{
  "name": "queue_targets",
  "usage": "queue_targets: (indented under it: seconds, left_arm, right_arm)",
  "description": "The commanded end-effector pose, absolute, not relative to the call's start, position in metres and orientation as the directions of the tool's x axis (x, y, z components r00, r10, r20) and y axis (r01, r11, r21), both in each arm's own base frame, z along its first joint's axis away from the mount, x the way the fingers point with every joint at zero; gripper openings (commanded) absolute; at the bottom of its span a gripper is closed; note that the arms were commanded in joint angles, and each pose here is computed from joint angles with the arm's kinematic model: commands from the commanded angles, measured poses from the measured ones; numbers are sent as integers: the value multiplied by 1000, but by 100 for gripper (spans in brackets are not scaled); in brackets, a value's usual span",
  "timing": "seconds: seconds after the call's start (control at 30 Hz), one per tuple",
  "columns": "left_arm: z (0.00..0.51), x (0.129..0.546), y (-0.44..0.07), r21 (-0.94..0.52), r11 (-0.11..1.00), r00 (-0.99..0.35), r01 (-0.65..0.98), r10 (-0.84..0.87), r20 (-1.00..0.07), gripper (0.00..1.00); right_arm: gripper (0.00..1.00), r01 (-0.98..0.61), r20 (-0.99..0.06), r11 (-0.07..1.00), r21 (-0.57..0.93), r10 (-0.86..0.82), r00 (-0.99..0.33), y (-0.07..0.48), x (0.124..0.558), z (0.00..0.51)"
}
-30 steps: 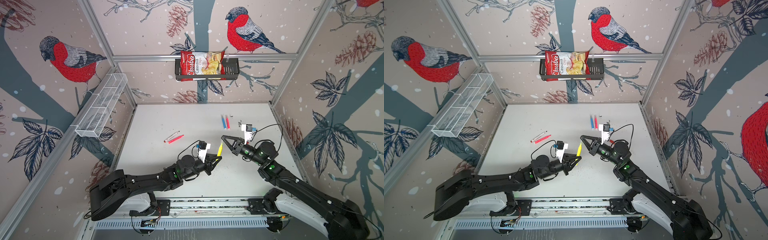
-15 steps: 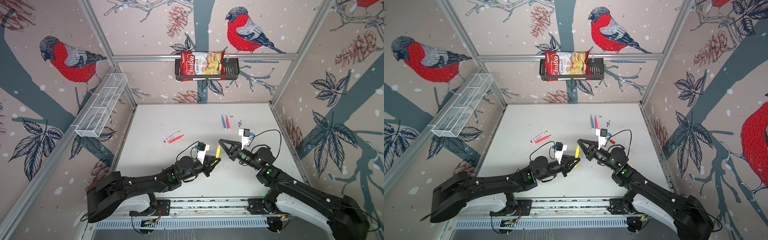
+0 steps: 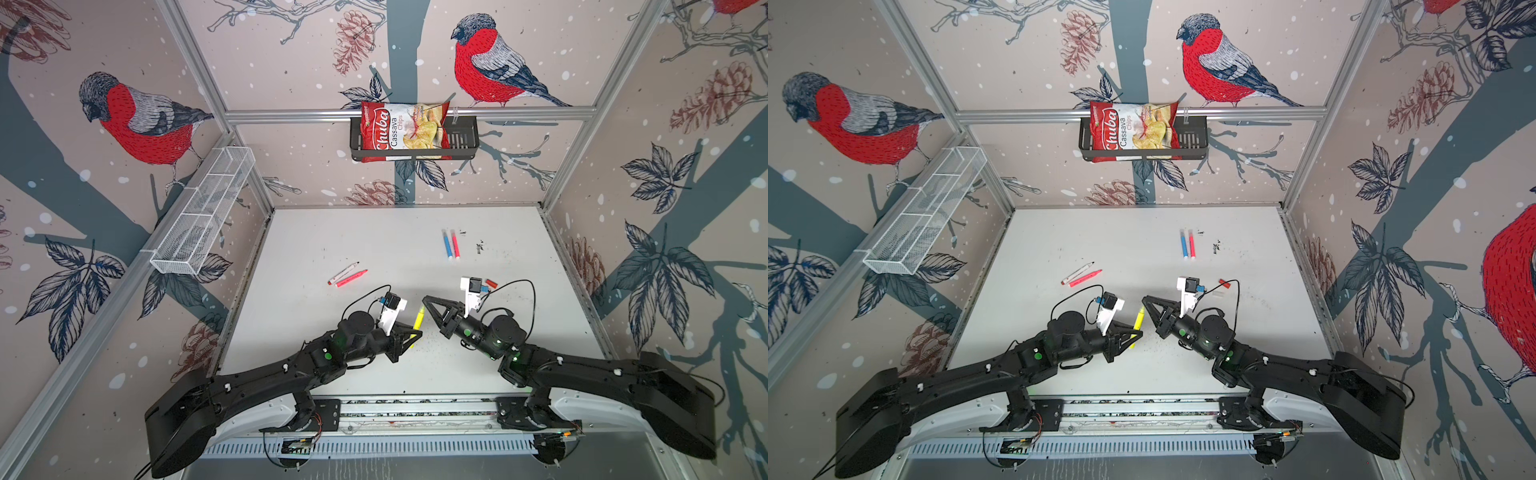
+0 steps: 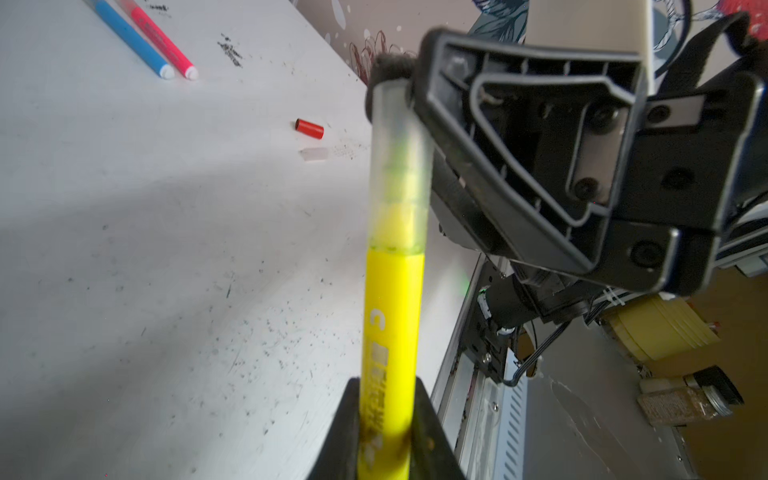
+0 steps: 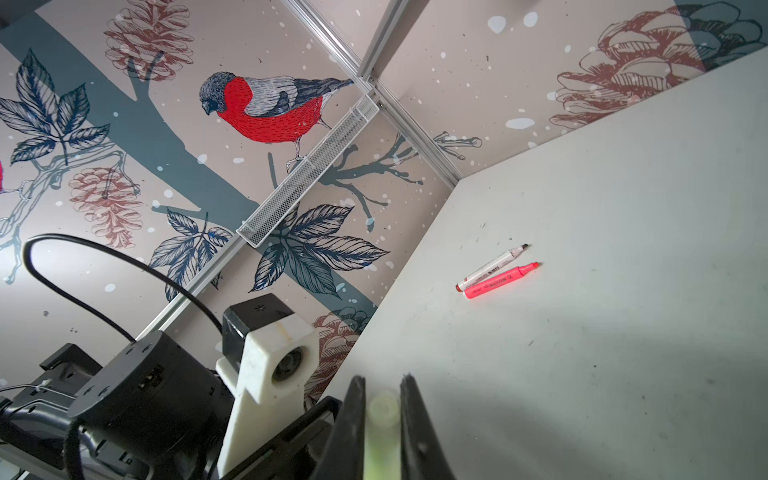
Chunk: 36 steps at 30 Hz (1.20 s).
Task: Insert the pens into the pen caps
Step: 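Push the translucent cap down onto the yellow highlighter tip with the right gripper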
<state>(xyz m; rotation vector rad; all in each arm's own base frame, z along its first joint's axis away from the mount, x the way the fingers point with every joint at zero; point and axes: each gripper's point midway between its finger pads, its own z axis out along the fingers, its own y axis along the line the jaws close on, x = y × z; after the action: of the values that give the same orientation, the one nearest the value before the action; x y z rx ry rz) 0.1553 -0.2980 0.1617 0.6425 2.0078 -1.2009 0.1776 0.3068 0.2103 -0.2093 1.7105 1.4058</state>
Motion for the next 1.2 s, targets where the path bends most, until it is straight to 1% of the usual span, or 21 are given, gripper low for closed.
queue_targets:
  seconds: [0.0,0.1,0.3,0.4,0.47,0.57,0.6,0.63,0.73,0.83,0.93,1.0,1.17]
  left_arm:
    - [289,201,-282,-497,418,-342,760,-393,-854,2]
    - [288,200,-280,-495,426,-340,758,-390,-856,3]
    - [280,197,-272,-504,434,-347,747,-391,-852,2]
    - [271,195,-268,-509,443,-356,738,-384,-852,2]
    - [262,194,-267,-511,451,-371,732,-365,-854,2]
    - [247,191,-267,-524,453,-402,721,-343,-849,3]
    - [241,190,-266,-531,456,-413,714,-337,-846,3]
    - [236,190,-264,-534,460,-418,709,-335,-845,3]
    - [221,188,-260,-538,477,-431,695,-324,-842,3]
    - [211,189,-256,-539,496,-436,681,-316,-842,3]
    - [206,190,-254,-530,510,-426,677,-315,-848,3]
    - [205,191,-255,-524,514,-423,679,-309,-852,3]
    - [202,192,-260,-519,507,-423,688,-301,-855,3]
  right_arm:
    - [0,-608,-650,294,738,66,-757,328,122,150]
    - [0,-622,-665,288,728,79,-743,333,126,160]
    - [0,-670,-725,316,672,95,-682,341,139,186]
    - [4,-689,-748,326,648,99,-656,343,147,199]
    - [10,-697,-761,337,633,104,-641,343,153,206]
    - [29,-707,-780,353,613,123,-614,339,163,220]
    - [37,-710,-786,359,606,133,-604,337,166,225]
    - [48,-711,-791,366,601,142,-595,334,169,230]
    - [61,-718,-808,384,581,165,-566,324,176,243]
    - [68,-714,-817,410,567,173,-550,314,182,247]
    - [70,-700,-815,432,568,180,-550,305,186,247]
    - [76,-695,-814,440,569,184,-550,302,188,247]
    - [77,-691,-812,446,569,171,-558,304,190,243]
